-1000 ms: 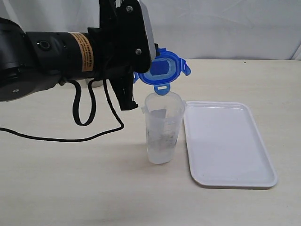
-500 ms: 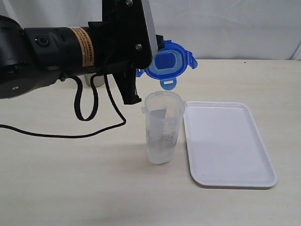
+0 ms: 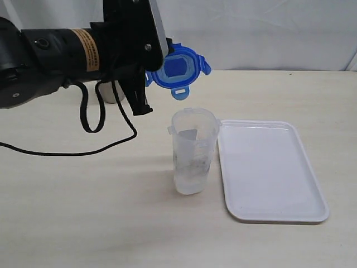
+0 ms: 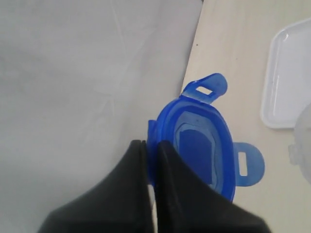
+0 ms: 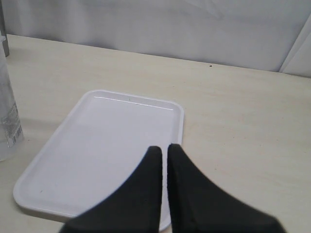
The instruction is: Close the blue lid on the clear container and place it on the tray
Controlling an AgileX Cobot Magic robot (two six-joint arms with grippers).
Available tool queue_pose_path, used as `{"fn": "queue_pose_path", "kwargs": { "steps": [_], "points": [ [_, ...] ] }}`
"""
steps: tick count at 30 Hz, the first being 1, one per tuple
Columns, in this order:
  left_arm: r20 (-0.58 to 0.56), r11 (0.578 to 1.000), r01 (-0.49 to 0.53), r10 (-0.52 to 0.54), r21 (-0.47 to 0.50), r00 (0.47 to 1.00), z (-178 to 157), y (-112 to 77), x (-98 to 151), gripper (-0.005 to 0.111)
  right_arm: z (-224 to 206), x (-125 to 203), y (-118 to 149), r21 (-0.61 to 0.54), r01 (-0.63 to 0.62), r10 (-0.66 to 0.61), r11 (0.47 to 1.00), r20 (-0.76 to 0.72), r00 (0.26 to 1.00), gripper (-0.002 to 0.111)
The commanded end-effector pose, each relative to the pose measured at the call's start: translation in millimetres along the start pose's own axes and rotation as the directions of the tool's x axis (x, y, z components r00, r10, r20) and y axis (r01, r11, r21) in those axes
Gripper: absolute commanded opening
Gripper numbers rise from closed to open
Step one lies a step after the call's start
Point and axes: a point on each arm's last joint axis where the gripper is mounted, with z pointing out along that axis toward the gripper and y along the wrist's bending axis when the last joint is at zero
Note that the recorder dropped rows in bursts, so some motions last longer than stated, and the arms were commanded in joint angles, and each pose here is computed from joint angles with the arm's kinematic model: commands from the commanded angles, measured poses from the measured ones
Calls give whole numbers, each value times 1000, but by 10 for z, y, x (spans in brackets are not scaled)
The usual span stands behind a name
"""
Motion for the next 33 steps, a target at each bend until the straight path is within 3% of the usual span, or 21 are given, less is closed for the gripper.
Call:
{"fn": "queue_pose_path", "kwargs": {
  "steps": [1, 11, 16, 33],
  "points": [
    [9, 999, 13, -13, 48, 1000, 128, -155, -27, 0, 1, 6, 3, -3, 3, -3, 1000, 5, 1000, 5],
    [45, 998, -16, 13, 66, 999, 98, -219, -177, 0, 1, 6, 3, -3, 3, -3, 1000, 5, 1000, 5],
    [18, 990, -106, 105, 97, 994, 56, -266, -228, 0, 1, 6, 3, -3, 3, -3, 1000, 5, 1000, 5],
    [1, 988, -112, 113, 107, 994, 55, -274, -210, 0, 1, 6, 3, -3, 3, -3, 1000, 5, 1000, 5]
  ]
}}
